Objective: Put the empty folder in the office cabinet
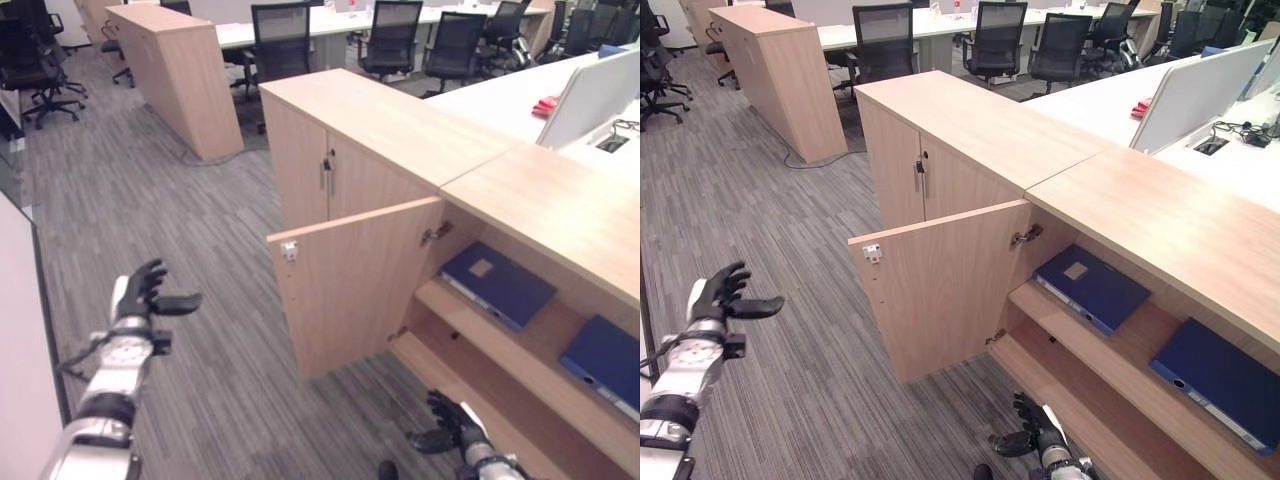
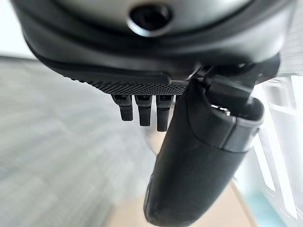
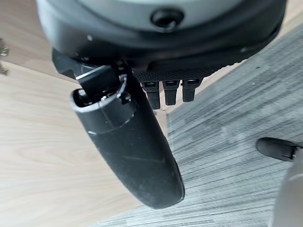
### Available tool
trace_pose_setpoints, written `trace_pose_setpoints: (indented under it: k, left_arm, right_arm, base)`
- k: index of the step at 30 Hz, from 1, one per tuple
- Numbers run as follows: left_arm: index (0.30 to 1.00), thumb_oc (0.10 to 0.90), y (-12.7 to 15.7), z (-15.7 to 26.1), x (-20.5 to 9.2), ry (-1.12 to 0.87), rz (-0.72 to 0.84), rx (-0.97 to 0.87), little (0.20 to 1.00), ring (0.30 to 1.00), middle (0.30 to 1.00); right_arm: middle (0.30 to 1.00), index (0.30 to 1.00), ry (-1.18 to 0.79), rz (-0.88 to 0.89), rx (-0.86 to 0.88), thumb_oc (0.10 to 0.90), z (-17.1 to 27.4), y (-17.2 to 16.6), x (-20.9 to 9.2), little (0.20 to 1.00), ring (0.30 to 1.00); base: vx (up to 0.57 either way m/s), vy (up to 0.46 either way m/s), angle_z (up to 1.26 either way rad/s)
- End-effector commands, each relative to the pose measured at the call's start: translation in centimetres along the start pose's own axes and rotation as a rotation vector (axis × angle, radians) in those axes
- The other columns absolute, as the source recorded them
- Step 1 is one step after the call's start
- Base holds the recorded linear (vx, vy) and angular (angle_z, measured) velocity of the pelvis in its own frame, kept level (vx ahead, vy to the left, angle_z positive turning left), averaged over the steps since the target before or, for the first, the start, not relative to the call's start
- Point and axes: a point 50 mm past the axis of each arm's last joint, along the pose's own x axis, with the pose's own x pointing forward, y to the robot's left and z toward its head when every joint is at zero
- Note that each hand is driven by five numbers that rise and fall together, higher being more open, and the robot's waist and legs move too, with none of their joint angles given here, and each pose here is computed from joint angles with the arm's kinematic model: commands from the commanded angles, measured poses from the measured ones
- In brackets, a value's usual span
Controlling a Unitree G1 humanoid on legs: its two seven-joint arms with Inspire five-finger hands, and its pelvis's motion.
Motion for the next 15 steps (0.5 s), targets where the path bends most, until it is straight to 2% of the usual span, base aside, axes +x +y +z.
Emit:
trace_pose_setpoints:
  k: [1,4,15]
  left_arm:
    - [0.900,0.800,0.5,6.0,2.1,-0.194,0.060,-0.054,0.900,0.900,0.900]
    - [0.900,0.800,-1.4,6.1,2.0,-0.198,0.001,-0.041,0.900,0.900,0.900]
    - [0.900,0.800,-3.0,7.3,2.5,-0.214,-0.049,-0.043,0.900,0.900,0.900]
  right_arm:
    - [0.900,0.900,-0.164,-0.055,-0.036,0.800,3.9,-2.0,0.8,0.900,0.900]
    - [0.900,0.900,-0.161,-0.061,-0.037,0.800,3.9,-2.2,0.8,0.900,0.900]
    - [0.900,0.900,-0.150,-0.080,-0.048,0.800,3.7,-2.7,0.7,0.900,0.900]
  base:
    - [0.00,0.021,-0.29]
    - [-0.01,0.030,-0.28]
    - [0.00,0.018,-0.15]
